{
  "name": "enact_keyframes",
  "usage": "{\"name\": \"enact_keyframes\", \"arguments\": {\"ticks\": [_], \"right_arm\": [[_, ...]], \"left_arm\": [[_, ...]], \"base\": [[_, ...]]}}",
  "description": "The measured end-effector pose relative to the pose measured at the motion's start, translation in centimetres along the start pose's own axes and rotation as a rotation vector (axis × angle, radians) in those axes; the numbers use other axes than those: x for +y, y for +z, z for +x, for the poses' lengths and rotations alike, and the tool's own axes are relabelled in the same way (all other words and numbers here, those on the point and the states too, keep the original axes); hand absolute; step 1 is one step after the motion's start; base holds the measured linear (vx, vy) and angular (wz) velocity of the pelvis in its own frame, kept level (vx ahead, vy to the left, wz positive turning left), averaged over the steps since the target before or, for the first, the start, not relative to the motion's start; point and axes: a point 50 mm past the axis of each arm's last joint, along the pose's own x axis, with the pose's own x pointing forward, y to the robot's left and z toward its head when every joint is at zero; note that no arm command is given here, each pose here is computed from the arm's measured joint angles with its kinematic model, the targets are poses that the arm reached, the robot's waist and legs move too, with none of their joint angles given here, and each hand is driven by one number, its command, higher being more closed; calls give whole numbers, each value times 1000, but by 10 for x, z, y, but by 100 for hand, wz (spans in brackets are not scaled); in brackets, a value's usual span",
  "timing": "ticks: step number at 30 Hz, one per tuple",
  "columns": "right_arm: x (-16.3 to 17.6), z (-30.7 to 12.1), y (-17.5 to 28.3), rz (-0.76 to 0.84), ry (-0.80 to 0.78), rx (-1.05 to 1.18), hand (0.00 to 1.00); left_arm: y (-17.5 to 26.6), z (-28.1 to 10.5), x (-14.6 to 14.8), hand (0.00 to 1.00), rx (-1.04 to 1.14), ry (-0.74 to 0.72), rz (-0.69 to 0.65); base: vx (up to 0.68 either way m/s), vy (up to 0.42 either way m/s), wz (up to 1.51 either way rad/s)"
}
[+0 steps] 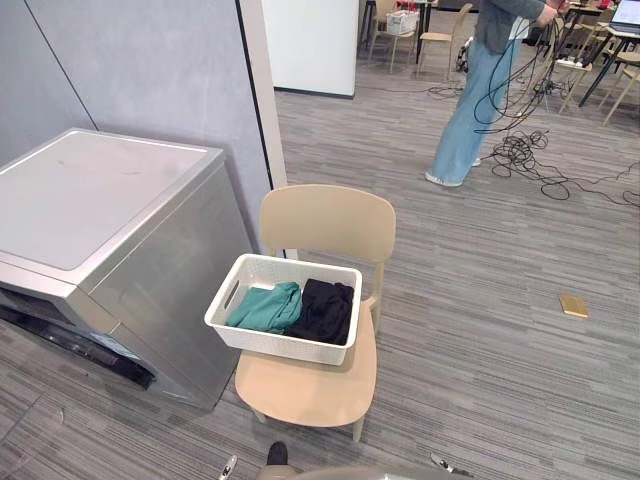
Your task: Pick up the laundry basket with both hands and put the clothes into the washing machine.
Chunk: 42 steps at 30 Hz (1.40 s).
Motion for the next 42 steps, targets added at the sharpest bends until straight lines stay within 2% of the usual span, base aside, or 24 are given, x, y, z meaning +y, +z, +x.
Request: {"name": "enact_keyframes", "arguments": {"ticks": [4,6,8,13,15,17,20,22,24,27,32,42], "right_arm": [[18,1,15,-249,59,-44,0],[33,2,28,-377,95,-81,0],[39,2,34,-425,106,-96,0],[48,2,56,-447,100,-145,0],[40,3,69,-477,72,-171,0],[41,2,79,-490,63,-190,0],[53,1,86,-422,73,-218,0],[46,1,83,-398,59,-213,0],[32,3,71,-382,42,-176,0],[44,3,65,-380,79,-162,0],[39,3,53,-401,75,-134,0],[43,3,50,-559,101,-132,0]], "left_arm": [[1,0,-3,0,-5,-19,63],[2,0,-7,0,-8,-36,48],[-3,-1,-11,0,8,-41,29],[-1,-1,-14,0,9,-32,12],[-17,-5,-12,0,47,-22,2],[-12,-4,-13,0,22,-26,-1],[-2,-1,-8,0,15,-2,-46],[-8,-2,-7,0,29,1,-39],[3,0,-10,0,-14,-19,13],[15,1,-11,0,-55,-37,98],[17,1,-16,0,-81,-85,227],[-12,-3,-3,0,-5,-88,296]], "base": [[-84,-86,41],[-157,-134,57],[-104,-116,57],[-14,-1,72],[58,18,63],[17,-47,84],[35,-13,56],[55,28,73],[20,58,62],[-40,26,36],[-92,40,42],[-80,57,13]]}}
